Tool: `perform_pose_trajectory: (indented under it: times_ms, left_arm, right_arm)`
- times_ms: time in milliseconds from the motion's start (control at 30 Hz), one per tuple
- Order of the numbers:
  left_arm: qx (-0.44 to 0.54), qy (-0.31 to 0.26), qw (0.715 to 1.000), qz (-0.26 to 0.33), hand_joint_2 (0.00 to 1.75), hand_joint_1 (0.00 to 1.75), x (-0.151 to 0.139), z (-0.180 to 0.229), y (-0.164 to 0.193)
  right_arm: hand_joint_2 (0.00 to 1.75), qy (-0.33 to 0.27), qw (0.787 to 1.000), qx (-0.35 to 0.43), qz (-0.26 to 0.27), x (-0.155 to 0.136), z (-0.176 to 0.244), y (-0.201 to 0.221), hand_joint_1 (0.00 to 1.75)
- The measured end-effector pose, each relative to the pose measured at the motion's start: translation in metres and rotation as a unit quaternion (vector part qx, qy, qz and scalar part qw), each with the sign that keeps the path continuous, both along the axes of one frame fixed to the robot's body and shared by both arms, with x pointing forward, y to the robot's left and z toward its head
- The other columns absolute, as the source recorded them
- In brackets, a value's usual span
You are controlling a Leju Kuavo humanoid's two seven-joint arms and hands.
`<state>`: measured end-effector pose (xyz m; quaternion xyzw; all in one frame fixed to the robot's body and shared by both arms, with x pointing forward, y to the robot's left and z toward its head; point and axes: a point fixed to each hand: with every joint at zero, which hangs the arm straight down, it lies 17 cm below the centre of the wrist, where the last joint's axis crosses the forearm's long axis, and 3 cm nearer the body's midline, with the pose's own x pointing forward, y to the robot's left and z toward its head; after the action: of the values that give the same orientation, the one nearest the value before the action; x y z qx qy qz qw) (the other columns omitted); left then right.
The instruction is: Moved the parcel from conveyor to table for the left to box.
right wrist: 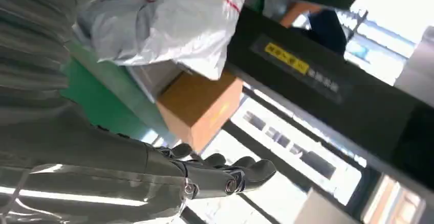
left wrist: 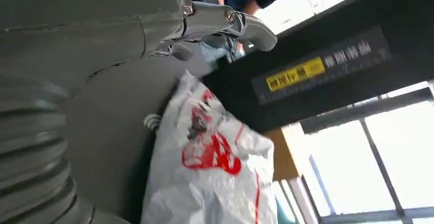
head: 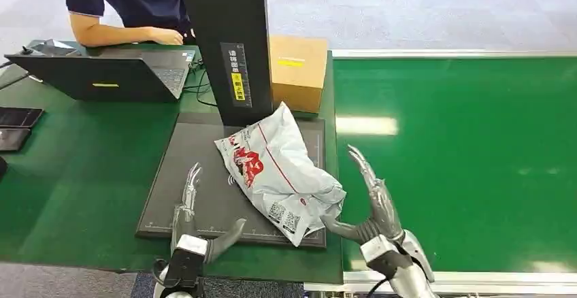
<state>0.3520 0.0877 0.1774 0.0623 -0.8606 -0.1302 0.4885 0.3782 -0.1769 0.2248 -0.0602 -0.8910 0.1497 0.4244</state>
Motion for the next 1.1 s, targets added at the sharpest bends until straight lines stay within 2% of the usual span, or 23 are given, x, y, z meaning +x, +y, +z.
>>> perform_pose_trajectory:
  times_ms: [167, 333, 500, 867, 1100]
  left_arm:
    - [0.009, -0.017, 1.0, -0.015, 1.75, 0.0, 0.006, 0.015, -0.002]
    - [0.02, -0.046, 0.999, -0.01, 1.75, 0.0, 0.005, 0.031, 0.002]
    - [0.037, -0.067, 0.997, -0.021, 1.75, 0.0, 0.006, 0.045, -0.005]
    - [0.14, -0.111, 0.981, -0.071, 1.75, 0.0, 0.022, 0.074, -0.058]
    - [0.21, -0.091, 0.965, -0.126, 1.75, 0.0, 0.044, 0.049, -0.099]
  right_arm:
    - [1.75, -0.006, 0.998, 0.04, -0.045, -0.035, 0.011, -0.04, 0.0]
    - [1.75, 0.006, 0.995, 0.068, -0.068, -0.051, 0.013, -0.065, 0.0]
    - [1.75, 0.02, 0.993, 0.08, -0.089, -0.057, 0.006, -0.083, 0.0]
    - [1.75, 0.033, 0.988, 0.1, -0.112, -0.054, 0.007, -0.095, 0.0]
    - [1.75, 0.024, 0.988, 0.104, -0.115, -0.047, 0.013, -0.099, 0.0]
